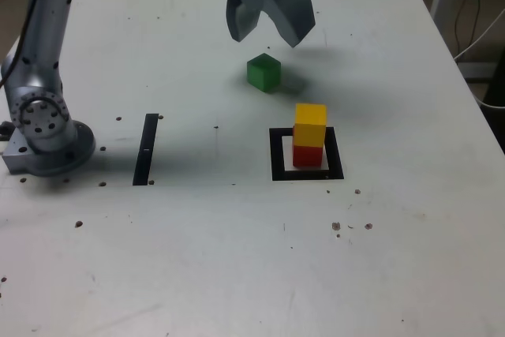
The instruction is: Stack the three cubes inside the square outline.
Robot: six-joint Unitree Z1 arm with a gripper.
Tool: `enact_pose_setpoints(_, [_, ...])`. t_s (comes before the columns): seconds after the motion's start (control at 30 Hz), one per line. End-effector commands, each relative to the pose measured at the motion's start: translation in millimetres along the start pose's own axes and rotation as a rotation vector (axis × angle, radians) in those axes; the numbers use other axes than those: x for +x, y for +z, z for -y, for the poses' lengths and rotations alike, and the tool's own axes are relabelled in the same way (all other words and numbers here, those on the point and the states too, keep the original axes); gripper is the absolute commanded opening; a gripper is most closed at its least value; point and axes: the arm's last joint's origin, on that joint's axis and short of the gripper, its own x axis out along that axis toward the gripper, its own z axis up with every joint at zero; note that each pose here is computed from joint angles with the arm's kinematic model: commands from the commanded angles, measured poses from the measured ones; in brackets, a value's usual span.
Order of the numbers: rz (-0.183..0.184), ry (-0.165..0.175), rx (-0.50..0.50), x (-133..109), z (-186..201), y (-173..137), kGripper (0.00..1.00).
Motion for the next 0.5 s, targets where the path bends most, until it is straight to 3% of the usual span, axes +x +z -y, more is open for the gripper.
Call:
enact_pose_setpoints(0.0, [-0.001,0.006,-0.002,1.1,2.0,-0.7,0.99])
enact_pose_setpoints(0.47, [-0.035,-0.019,0.005,28.1,13.4,15.1,0.98])
